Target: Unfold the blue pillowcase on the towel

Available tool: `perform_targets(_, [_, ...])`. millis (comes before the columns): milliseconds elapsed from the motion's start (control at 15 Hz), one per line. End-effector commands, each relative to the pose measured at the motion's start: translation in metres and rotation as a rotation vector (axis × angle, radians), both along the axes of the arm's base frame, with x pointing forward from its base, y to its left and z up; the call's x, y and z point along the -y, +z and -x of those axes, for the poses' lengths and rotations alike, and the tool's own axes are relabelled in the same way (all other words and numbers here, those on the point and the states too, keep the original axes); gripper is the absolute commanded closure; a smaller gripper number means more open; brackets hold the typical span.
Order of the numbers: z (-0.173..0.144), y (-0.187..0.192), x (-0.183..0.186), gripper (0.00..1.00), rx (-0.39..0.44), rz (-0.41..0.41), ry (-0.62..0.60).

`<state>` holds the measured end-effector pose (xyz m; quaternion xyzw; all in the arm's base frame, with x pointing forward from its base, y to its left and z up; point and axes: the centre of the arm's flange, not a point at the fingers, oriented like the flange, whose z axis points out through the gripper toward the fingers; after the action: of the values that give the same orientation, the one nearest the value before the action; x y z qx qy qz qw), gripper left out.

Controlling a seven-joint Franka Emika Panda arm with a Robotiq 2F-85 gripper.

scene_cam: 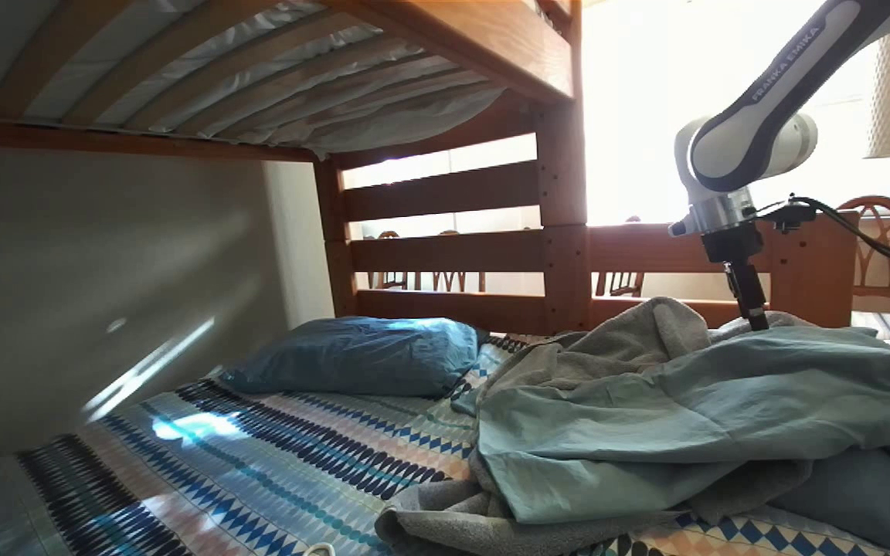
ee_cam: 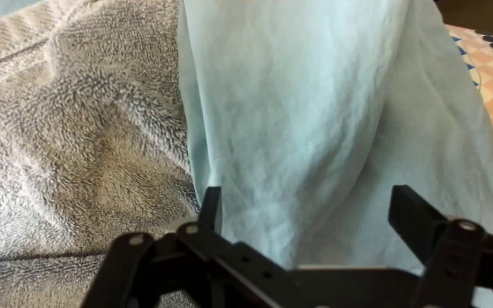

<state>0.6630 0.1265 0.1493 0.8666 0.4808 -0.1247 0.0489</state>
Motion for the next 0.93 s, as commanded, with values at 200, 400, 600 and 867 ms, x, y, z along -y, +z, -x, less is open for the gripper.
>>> perform_targets(200, [-0.011, -0.003, 0.005, 0.0, 0.011, 0.01, -0.005])
perform_targets(400, [-0.023, -0.008, 0.009, 0.0, -0.001, 0.008, -0.006])
perform_targets(600, [-0.039, -0.021, 0.01, 0.0, -0.018, 0.006, -0.011])
perform_targets(867, [-0.049, -0.032, 0.016, 0.26, -0.03, 0.007, -0.028])
